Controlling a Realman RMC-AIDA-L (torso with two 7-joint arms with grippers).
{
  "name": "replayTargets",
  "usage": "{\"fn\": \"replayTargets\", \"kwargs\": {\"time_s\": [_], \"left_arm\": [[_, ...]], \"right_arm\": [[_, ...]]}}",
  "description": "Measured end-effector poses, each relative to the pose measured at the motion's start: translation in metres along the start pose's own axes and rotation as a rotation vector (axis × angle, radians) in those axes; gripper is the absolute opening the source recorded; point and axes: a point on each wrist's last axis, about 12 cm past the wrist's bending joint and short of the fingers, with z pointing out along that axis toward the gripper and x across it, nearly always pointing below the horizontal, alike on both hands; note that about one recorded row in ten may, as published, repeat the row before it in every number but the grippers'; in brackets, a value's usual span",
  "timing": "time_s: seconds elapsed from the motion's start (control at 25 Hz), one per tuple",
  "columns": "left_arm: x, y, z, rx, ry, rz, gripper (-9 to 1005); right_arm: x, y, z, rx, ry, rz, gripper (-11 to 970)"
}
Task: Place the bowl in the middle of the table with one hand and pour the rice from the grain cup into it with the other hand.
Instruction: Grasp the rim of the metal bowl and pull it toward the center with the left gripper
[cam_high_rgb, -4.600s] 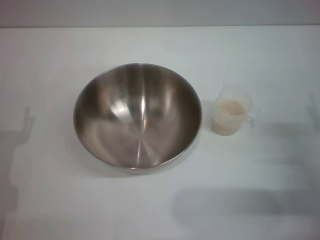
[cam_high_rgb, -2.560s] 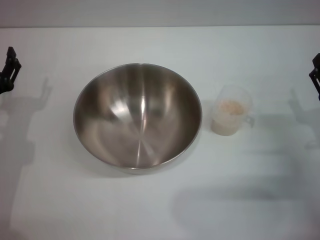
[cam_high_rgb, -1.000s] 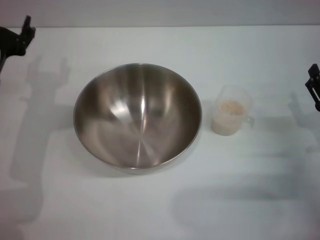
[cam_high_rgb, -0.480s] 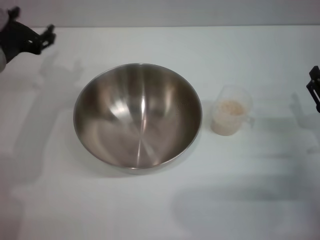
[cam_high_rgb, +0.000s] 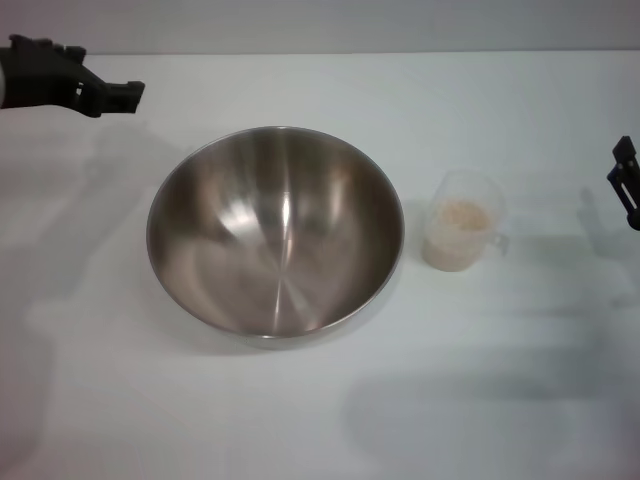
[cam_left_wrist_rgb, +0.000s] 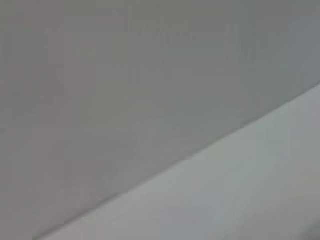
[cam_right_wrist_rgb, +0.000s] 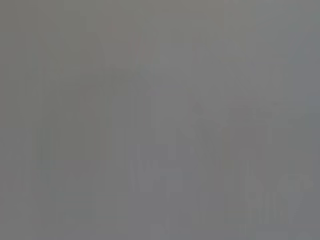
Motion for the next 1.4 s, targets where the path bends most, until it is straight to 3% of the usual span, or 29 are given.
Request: {"fn": "replayTargets", "kwargs": {"time_s": [0.12, 0.4, 0.6, 1.4], "left_arm": [[-0.001, 0.000, -0.003, 0.030, 0.025, -0.014, 798], [0.000, -0.019, -0.016, 0.158, 0.129, 0.032, 802], [0.005, -0.023, -0.019, 0.191, 0.168, 0.035, 801], [0.020, -0.036, 0.010, 0.216, 0.201, 0.007, 798]], "right_arm": [[0.000, 0.000, -0.001, 0.002, 0.001, 0.001, 798], [0.001, 0.000, -0.002, 0.004, 0.005, 0.001, 798], [0.001, -0.001, -0.004, 0.006, 0.008, -0.001, 799], [0.003, -0.003, -0.008, 0.013, 0.014, -0.001, 800]]}}
